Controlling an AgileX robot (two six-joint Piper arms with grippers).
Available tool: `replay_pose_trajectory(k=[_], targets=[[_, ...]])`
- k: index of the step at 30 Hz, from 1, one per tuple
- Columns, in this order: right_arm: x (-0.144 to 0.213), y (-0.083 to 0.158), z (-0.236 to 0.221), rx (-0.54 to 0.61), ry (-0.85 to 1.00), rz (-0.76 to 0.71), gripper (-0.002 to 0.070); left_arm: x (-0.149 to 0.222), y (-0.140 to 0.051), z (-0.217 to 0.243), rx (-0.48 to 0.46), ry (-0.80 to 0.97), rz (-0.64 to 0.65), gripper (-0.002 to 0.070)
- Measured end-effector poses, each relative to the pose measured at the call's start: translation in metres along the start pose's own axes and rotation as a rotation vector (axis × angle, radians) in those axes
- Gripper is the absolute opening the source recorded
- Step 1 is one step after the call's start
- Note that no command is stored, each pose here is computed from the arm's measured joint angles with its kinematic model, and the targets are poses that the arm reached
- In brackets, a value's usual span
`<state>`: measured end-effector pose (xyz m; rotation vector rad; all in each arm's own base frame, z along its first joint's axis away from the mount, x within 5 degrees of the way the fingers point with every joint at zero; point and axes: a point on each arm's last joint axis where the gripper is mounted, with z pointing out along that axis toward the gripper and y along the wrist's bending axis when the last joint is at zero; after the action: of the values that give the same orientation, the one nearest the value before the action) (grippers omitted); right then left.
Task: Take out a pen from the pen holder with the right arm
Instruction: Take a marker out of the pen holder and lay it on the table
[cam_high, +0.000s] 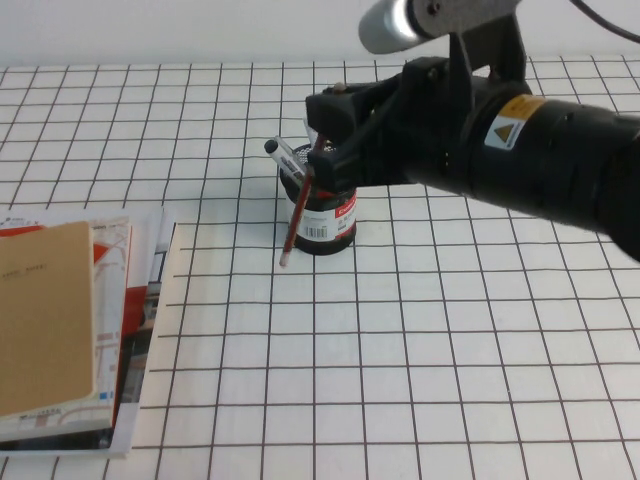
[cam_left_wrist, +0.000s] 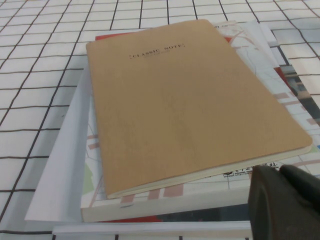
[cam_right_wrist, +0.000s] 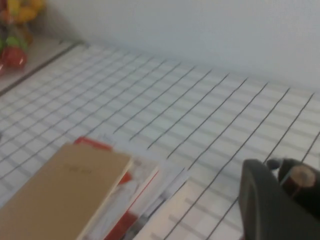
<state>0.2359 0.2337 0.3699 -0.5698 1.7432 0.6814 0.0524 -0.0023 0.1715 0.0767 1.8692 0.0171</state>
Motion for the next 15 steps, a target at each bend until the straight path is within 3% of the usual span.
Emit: replay_pose_trajectory(k=[7,15], targets=[[-0.021,0.019,0.0,-0.104,0.374,0.099,0.0031,0.0,0.0,0.0,0.0,0.0,0.0,-0.0004],[0.016,0.019,0.067,-0.097,0.695,0.214,0.0031,0.0,0.0,0.0,0.0,0.0,0.0,-0.0004]])
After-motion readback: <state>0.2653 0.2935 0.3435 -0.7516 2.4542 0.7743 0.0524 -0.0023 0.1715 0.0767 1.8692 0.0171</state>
